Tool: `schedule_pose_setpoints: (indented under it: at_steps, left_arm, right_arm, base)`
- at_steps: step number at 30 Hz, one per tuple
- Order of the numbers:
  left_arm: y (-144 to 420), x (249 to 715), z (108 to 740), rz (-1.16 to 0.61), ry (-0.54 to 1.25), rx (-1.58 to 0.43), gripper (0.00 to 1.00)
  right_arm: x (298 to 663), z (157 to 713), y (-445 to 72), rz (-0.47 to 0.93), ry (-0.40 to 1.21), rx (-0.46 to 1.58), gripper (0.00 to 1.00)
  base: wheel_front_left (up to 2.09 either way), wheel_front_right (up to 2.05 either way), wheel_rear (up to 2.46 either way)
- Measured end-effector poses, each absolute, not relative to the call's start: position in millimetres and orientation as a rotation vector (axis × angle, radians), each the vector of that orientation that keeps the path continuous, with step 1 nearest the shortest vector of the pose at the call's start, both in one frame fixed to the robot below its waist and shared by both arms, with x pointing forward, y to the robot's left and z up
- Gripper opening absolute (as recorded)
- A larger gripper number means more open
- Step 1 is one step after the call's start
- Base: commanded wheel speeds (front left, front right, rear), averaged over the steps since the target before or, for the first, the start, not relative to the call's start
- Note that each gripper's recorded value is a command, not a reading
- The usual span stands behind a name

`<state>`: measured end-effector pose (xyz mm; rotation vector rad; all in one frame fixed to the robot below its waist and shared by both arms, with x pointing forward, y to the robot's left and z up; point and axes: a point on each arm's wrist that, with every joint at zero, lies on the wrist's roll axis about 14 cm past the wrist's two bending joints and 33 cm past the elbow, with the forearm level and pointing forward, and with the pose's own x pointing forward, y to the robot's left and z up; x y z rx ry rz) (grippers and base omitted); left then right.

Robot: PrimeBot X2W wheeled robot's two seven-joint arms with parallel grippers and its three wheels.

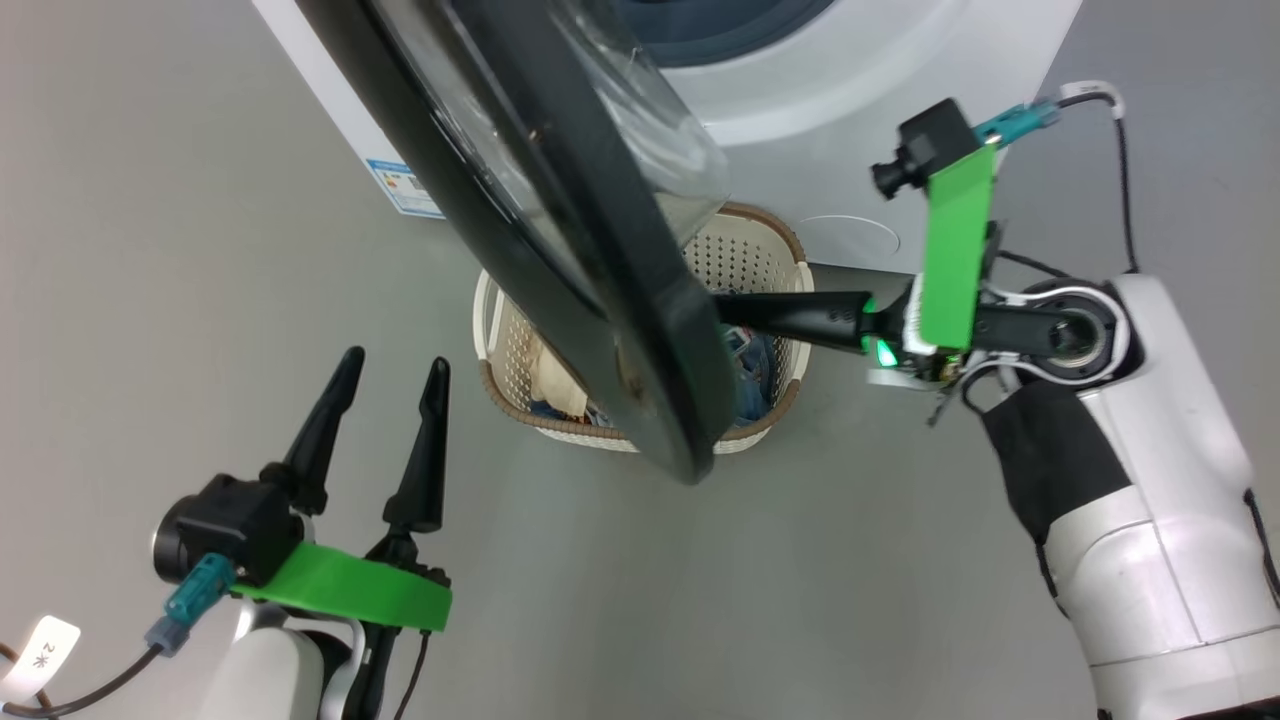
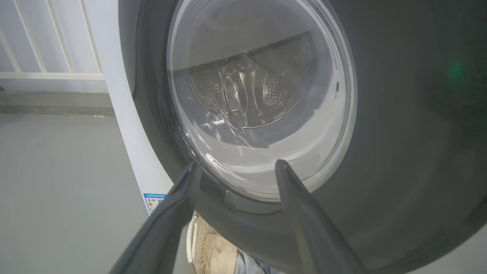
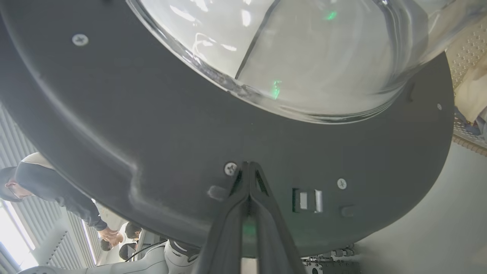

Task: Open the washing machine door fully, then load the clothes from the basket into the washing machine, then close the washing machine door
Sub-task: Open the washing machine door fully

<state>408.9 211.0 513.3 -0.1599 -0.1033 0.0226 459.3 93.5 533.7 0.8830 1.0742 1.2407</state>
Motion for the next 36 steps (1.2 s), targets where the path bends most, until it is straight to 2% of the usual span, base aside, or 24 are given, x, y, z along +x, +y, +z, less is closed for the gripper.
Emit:
schedule_pose_setpoints:
  at_steps: [20,36]
  left_arm:
    - [210,411,505,0.024,-0.081,-0.163,1.00]
    - [208,413,510,0.012,-0.097,-0.167,1.00]
  right_arm:
    - [413,518,140,1.322,1.178,0.916,0.00]
    - [420,522,126,1.241,1.127,0.979,0.00]
  base:
    - [0.00,0.00,0.00]
    - [0.00,0.00,0.00]
